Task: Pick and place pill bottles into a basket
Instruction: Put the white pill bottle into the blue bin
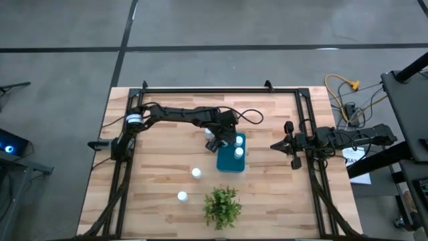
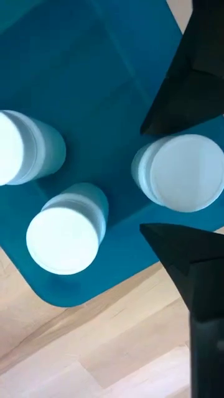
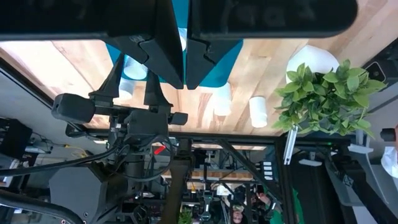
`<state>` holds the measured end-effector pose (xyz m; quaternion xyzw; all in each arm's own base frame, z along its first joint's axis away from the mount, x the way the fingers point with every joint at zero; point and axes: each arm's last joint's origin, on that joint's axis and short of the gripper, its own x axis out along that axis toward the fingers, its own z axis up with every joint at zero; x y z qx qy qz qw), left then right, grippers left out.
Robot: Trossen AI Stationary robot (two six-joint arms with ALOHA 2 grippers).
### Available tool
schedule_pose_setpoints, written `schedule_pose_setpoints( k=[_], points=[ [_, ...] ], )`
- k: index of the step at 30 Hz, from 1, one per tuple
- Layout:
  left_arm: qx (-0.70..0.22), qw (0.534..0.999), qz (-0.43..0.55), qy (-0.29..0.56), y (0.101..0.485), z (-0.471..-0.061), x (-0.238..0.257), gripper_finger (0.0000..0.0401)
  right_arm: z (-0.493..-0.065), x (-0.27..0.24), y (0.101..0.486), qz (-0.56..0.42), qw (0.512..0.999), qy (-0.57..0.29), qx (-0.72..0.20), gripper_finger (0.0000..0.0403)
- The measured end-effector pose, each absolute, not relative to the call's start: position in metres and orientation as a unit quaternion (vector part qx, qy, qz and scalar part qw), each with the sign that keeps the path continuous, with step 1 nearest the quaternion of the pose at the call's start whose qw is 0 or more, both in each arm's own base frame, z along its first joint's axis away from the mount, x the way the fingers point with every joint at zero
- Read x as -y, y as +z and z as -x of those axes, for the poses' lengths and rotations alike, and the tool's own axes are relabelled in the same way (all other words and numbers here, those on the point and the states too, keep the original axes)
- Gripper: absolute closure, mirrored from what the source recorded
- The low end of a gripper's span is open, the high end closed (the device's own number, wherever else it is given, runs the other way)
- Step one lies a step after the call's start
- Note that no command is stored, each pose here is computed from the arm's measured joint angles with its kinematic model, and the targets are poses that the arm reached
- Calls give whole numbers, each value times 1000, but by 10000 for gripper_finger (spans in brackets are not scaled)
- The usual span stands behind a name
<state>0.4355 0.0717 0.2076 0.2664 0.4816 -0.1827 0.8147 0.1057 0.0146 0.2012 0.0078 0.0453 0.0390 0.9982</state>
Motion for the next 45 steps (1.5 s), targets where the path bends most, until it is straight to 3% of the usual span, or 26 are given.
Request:
schedule_pose_setpoints(
  k=[19, 32, 45],
  points=[
    [-465, 832, -253, -167, 275, -431, -65, 180, -106, -15, 200, -6, 998, 39, -51, 394],
    [-351, 891, -232, -172, 365, -374, -54, 252, -109, -15, 196, -7, 997, 38, -71, 394],
    [-401, 880, -199, -157, 310, -325, -51, 262, -110, -15, 197, -17, 997, 38, -71, 394]
  ],
)
